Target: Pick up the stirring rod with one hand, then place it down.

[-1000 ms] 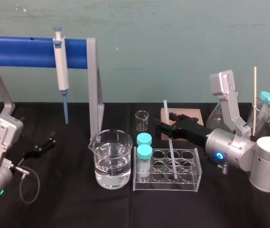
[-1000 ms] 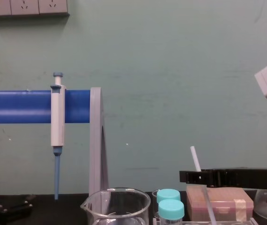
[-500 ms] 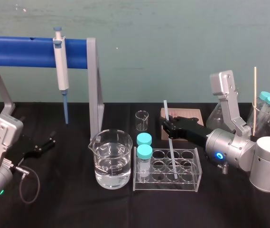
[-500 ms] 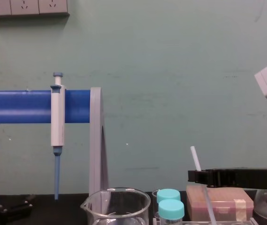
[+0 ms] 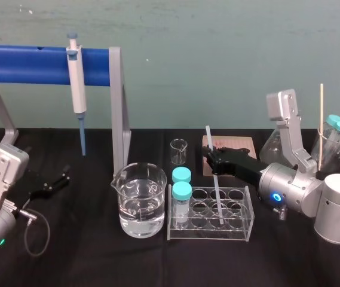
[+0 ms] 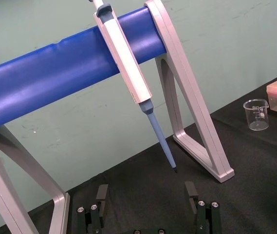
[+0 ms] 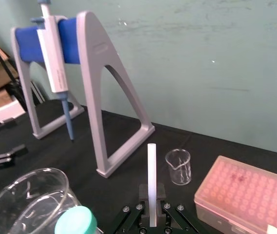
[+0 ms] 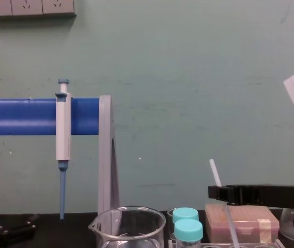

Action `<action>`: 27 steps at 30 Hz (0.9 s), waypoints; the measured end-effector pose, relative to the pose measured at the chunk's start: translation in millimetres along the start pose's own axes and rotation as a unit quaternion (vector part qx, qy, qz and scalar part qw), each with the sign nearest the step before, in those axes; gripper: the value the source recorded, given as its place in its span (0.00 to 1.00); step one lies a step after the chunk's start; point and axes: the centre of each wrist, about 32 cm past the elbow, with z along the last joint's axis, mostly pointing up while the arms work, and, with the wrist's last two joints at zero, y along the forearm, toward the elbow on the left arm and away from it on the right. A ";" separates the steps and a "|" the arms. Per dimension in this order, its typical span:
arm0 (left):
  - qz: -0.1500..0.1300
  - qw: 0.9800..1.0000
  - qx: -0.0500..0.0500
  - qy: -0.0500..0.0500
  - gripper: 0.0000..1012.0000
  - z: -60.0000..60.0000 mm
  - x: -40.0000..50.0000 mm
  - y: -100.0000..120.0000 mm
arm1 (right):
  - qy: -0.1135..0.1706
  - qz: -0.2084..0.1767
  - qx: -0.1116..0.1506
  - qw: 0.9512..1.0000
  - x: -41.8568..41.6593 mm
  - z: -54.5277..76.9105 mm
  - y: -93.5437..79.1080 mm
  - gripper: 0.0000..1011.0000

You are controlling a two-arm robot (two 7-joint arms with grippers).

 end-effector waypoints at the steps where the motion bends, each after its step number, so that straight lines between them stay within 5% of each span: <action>1: 0.000 1.000 0.000 0.000 0.99 0.0 0.0 0.0 | 0.001 0.001 0.002 1.000 -0.3 -0.3 -0.2 0.07; 7: 0.000 1.000 0.000 0.000 0.99 0.0 0.0 0.0 | -0.008 0.026 0.027 0.999 -5.0 -2.8 -3.7 0.07; 15: 0.000 1.000 0.000 0.000 0.99 0.0 0.0 0.0 | -0.093 0.052 0.060 0.992 -14.8 -6.5 -18.8 0.07; 19: 0.000 1.000 0.000 0.000 0.99 0.0 0.0 0.0 | -0.110 0.051 0.077 0.990 -17.0 -6.1 -26.3 0.07; 27: 0.000 1.000 0.000 0.000 0.99 0.0 0.0 0.0 | -0.122 0.033 0.136 0.983 -17.6 12.4 -44.2 0.07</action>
